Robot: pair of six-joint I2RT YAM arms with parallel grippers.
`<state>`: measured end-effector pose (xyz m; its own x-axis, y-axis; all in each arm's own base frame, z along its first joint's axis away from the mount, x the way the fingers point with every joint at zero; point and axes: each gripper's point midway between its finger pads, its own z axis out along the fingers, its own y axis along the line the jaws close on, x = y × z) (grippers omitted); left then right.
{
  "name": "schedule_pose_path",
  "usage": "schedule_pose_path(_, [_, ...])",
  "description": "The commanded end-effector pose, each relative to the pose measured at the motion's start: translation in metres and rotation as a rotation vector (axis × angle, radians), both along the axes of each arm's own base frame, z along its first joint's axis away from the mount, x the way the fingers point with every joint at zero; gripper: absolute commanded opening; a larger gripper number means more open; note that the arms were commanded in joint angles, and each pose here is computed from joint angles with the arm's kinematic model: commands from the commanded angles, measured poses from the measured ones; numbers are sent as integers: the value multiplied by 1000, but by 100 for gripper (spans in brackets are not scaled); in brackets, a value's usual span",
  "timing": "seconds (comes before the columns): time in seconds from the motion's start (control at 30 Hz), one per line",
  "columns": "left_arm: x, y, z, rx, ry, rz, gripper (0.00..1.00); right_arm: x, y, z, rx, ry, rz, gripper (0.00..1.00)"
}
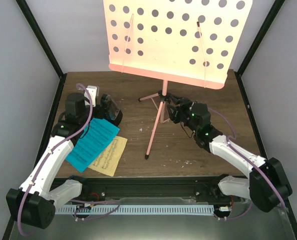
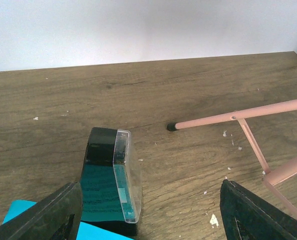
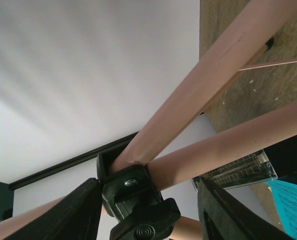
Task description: Pack up the instrument practice props
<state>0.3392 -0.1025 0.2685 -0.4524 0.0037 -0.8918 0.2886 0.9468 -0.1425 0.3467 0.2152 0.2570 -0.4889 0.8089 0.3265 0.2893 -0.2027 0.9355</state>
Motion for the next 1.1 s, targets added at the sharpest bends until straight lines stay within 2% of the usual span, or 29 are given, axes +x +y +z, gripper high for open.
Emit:
schedule_pose_path(0.0, [1, -1, -2, 12, -7, -3, 75, 1, 6, 19, 50, -10, -2, 51])
schedule_pose_path(0.27, [2, -1, -4, 11, -1, -4, 75, 1, 5, 23, 62, -14, -14, 34])
schedule_pose_path(0.43, [2, -1, -4, 12, 0, -4, 75, 0, 3, 19, 62, -7, -26, 28])
schedule_pose_path(0.57, [1, -2, -4, 9, 0, -7, 75, -1, 3, 18, 71, -8, -22, 28])
schedule_pose_path(0.67, [1, -2, -4, 9, 2, -9, 75, -1, 5, 22, 80, -23, -14, 35])
schedule_pose_path(0.87, [1, -3, -3, 8, -2, -10, 75, -1, 7, 31, 86, -48, -13, 35])
schedule_pose_path(0.97, [1, -3, -3, 8, -2, -9, 75, -1, 6, 30, 82, -47, -17, 29])
schedule_pose_path(1.07, [1, -3, -3, 7, -3, -11, 75, -2, 6, 26, 77, -39, -20, 19])
